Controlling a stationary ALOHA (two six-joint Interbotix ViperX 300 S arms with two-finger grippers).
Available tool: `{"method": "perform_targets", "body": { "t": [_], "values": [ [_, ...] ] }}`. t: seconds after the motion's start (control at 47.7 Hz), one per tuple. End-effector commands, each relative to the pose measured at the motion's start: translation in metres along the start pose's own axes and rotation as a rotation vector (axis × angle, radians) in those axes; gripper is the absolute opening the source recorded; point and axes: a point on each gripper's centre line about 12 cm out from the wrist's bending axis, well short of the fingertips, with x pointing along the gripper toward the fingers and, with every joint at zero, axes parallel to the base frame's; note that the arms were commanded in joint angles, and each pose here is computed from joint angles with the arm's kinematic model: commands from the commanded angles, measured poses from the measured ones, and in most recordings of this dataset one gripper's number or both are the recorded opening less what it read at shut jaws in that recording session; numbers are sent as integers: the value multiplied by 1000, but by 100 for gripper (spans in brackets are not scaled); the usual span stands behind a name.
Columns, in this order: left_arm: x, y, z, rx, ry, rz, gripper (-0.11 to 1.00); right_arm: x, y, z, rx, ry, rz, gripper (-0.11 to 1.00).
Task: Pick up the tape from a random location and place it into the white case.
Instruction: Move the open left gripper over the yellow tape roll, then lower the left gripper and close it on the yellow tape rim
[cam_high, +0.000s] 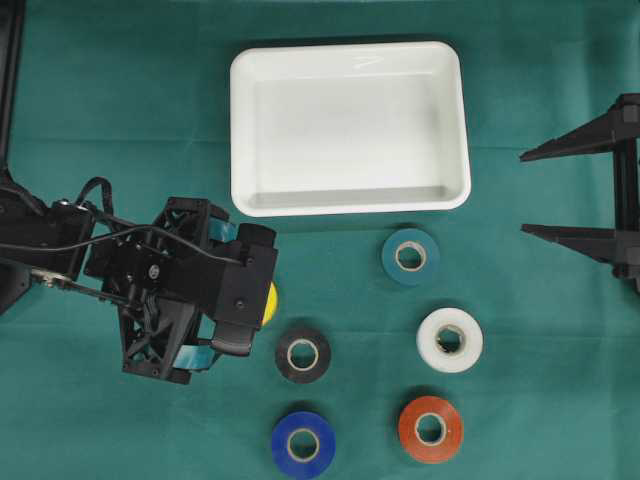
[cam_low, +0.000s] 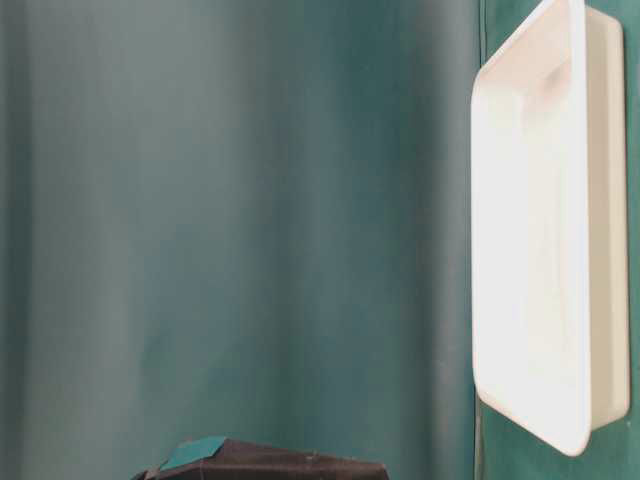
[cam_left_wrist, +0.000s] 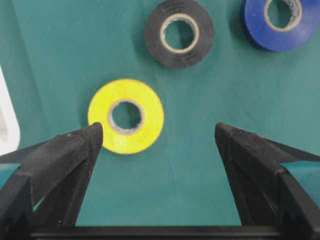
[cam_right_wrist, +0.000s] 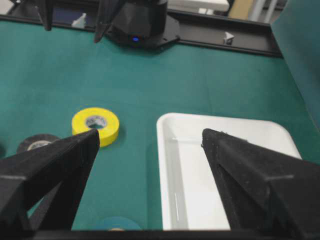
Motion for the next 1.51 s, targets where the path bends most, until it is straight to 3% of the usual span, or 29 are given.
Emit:
{"method": "perform_targets", "body": {
  "t": [0.0, 0.922, 1.488],
  "values": [
    [-10, -1, 9, 6, -40, 1, 99, 2, 0, 11, -2, -26, 0, 92],
    [-7, -1, 8, 4, -35, 1, 99, 2, 0, 9, -1, -18, -1, 92],
    [78, -3, -24, 10, 78, -1, 99, 4, 0, 5, -1, 2, -1, 92]
  ]
}}
